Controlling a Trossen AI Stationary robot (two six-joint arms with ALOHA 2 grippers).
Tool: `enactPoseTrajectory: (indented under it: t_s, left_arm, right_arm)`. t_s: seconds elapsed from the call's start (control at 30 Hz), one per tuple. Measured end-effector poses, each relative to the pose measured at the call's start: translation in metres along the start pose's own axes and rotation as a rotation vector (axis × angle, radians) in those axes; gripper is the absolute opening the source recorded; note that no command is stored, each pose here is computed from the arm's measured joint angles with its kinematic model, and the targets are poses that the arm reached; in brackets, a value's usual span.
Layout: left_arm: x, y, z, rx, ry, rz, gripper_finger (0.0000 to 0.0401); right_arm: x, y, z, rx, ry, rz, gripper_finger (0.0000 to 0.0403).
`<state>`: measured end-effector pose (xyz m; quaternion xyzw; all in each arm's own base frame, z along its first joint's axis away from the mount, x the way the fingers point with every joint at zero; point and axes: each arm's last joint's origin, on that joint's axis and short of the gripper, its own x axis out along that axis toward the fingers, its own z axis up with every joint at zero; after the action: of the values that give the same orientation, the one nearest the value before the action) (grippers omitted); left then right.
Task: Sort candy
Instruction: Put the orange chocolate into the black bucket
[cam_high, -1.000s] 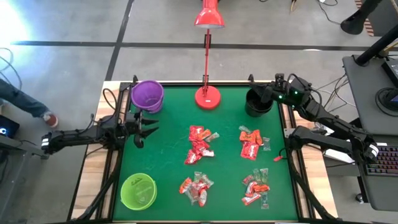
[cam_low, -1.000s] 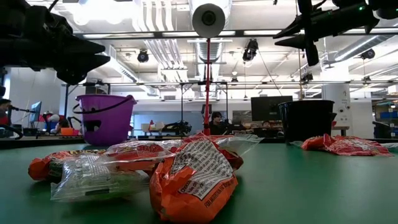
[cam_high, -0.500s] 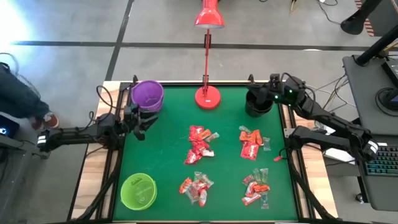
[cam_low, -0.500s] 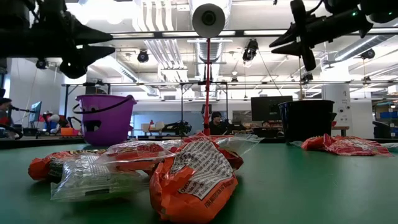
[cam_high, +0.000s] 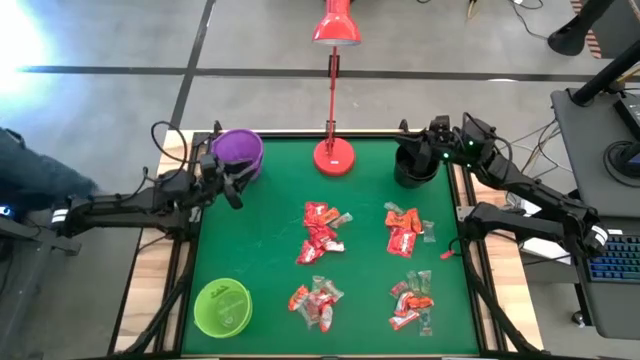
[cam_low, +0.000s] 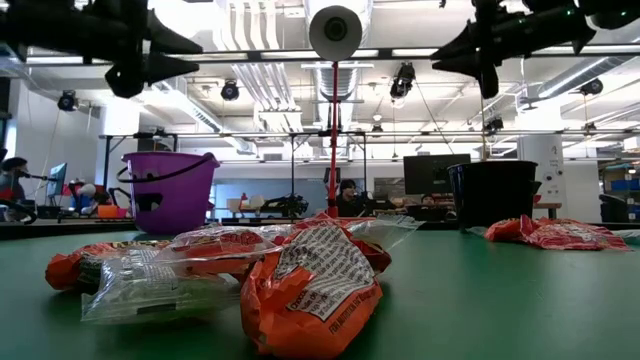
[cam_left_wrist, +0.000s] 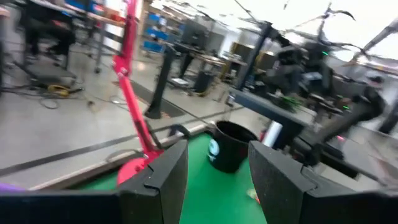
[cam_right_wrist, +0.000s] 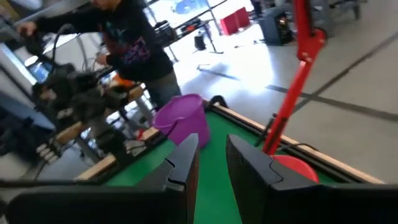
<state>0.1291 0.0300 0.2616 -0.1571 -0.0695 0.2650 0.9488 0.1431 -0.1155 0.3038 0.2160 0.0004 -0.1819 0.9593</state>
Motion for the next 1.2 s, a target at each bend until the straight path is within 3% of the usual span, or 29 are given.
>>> enactPoseTrajectory:
  t_s: [0.2,0.53,0.73,0.87,1.2]
  left_arm:
    - [0.004,-0.010,0.030,0.044,0.039,0.069,0.0152]
    - [0.010,-0.023,0.061,0.041,0.094,0.089,0.0152]
    - [0.018,-0.030,0.071,0.069,0.140,0.103,0.0152]
    - [0.023,-0.032,0.071,0.124,0.242,0.134,0.0152]
    - [0.030,-0.036,0.069,0.161,0.322,0.156,0.0152]
  right_arm:
    - [-0.001,0.006,0.009,-0.001,0.008,0.049,0.0084]
    - [-0.004,0.012,0.019,-0.080,0.014,0.103,0.0161]
    - [-0.001,0.011,0.017,-0.055,0.031,0.097,0.0182]
    - [-0.001,0.011,0.017,0.005,0.034,0.097,0.0181]
    - [-0.005,0.021,0.031,-0.039,0.034,0.209,0.0180]
